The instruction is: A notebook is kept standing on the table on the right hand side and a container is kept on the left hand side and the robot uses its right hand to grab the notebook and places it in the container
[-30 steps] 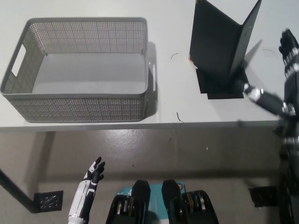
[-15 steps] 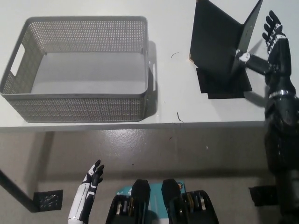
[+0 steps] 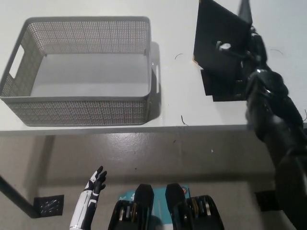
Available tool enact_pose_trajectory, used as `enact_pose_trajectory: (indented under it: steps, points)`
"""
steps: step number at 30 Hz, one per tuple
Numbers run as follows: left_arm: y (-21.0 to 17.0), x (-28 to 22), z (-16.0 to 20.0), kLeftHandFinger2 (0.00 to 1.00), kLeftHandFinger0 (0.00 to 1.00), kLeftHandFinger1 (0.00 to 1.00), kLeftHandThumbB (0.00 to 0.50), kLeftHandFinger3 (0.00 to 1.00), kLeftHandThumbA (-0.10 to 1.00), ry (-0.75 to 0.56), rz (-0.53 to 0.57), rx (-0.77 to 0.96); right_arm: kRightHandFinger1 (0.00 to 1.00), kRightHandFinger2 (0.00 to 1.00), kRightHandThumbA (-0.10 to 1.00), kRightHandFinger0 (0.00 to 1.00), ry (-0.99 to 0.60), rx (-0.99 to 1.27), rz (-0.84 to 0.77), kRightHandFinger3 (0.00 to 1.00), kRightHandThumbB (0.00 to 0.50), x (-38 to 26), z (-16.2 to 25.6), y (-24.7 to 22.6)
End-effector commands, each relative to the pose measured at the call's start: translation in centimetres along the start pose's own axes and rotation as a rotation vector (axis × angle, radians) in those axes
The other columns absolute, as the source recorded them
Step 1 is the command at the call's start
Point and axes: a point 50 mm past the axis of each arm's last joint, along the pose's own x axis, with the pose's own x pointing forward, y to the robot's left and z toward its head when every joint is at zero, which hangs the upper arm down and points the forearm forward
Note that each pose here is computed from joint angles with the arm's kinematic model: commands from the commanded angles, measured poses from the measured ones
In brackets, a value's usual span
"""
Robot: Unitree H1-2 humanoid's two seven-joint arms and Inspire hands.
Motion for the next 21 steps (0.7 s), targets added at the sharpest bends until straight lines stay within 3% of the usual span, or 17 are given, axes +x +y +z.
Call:
enact_pose_trajectory:
  steps: [1, 2, 3, 4, 5, 6, 9, 11, 12, 13, 14, 15, 17, 19, 21]
  points:
    - [-0.2, 0.1, 0.8, 1.0, 1.0, 1.0, 0.371, 1.0, 1.0, -0.06, 0.005, -0.013, 1.0, 1.0, 0.87, 1.0, -0.126, 0.048, 0.103, 1.0, 0.446, 0.8, 5.2, 5.1]
    - [-0.3, 0.1, 0.8, 1.0, 1.0, 1.0, 0.369, 1.0, 1.0, -0.06, 0.006, -0.014, 1.0, 1.0, 0.83, 1.0, -0.128, 0.054, 0.082, 1.0, 0.46, 0.8, 5.2, 5.6]
    - [-0.3, 0.0, 0.9, 1.0, 1.0, 1.0, 0.367, 1.0, 1.0, -0.061, 0.004, -0.014, 1.0, 1.0, 0.64, 1.0, -0.116, 0.059, 0.035, 1.0, 0.418, 0.8, 5.2, 5.9]
    - [-0.3, 0.0, 0.9, 1.0, 1.0, 1.0, 0.363, 1.0, 1.0, -0.064, 0.004, -0.017, 0.53, 0.54, 0.29, 0.49, -0.106, 0.036, -0.028, 0.67, 0.302, 0.7, 5.2, 6.3]
    - [-0.3, 0.2, 1.0, 1.0, 1.0, 1.0, 0.37, 1.0, 1.0, -0.069, 0.002, -0.022, 0.13, 0.32, 0.1, 0.08, -0.111, -0.013, -0.112, 0.35, 0.297, 0.6, 5.4, 6.7]
    - [-0.2, 0.2, 1.1, 1.0, 1.0, 1.0, 0.372, 1.0, 1.0, -0.072, 0.002, -0.024, 0.05, 0.3, -0.09, 0.0, -0.149, -0.023, -0.148, 0.22, 0.18, 0.3, 5.2, 6.9]
    - [-0.1, 0.2, 1.2, 1.0, 1.0, 1.0, 0.377, 1.0, 1.0, -0.074, 0.001, -0.024, 0.24, 0.58, -0.1, 0.0, -0.181, -0.03, -0.158, 0.57, 0.103, 0.2, 5.0, 6.6]
    - [-0.2, 0.2, 1.3, 1.0, 1.0, 1.0, 0.365, 1.0, 1.0, -0.074, 0.002, -0.031, 0.35, 0.65, -0.1, 0.02, -0.206, -0.041, -0.165, 0.66, 0.098, 0.1, 5.0, 6.3]
    - [-0.2, 0.2, 1.3, 1.0, 1.0, 1.0, 0.349, 1.0, 1.0, -0.075, 0.002, -0.038, 0.45, 0.74, -0.1, 0.11, -0.216, -0.045, -0.169, 0.68, 0.109, 0.1, 5.0, 6.2]
    - [-0.3, 0.2, 1.3, 1.0, 1.0, 1.0, 0.34, 1.0, 1.0, -0.079, 0.002, -0.045, 0.35, 0.7, -0.1, 0.1, -0.224, -0.055, -0.177, 0.7, 0.109, 0.1, 5.1, 6.0]
    - [0.0, 0.2, 1.2, 1.0, 1.0, 1.0, 0.341, 1.0, 1.0, -0.079, -0.002, -0.034, 0.2, 0.62, -0.1, 0.01, -0.222, -0.058, -0.186, 0.74, 0.12, 0.1, 5.0, 5.8]
    - [0.0, 0.2, 1.2, 1.0, 1.0, 1.0, 0.343, 1.0, 1.0, -0.079, -0.002, -0.028, 0.16, 0.62, -0.1, 0.0, -0.222, -0.054, -0.188, 0.77, 0.117, 0.1, 5.1, 5.7]
    - [0.1, 0.2, 1.1, 1.0, 1.0, 1.0, 0.336, 1.0, 1.0, -0.078, -0.002, -0.023, 0.15, 0.62, -0.1, 0.0, -0.244, -0.065, -0.184, 0.72, 0.099, 0.2, 5.4, 5.5]
    - [0.0, 0.1, 1.0, 1.0, 1.0, 1.0, 0.338, 1.0, 1.0, -0.074, 0.0, -0.019, 0.18, 0.65, -0.1, 0.0, -0.285, -0.055, -0.178, 0.81, 0.079, 0.2, 6.0, 5.5]
    - [0.1, 0.1, 0.8, 1.0, 1.0, 1.0, 0.343, 1.0, 1.0, -0.07, -0.001, -0.02, 0.21, 0.67, -0.1, 0.0, -0.301, -0.016, -0.176, 0.79, 0.083, 0.2, 6.8, 5.7]
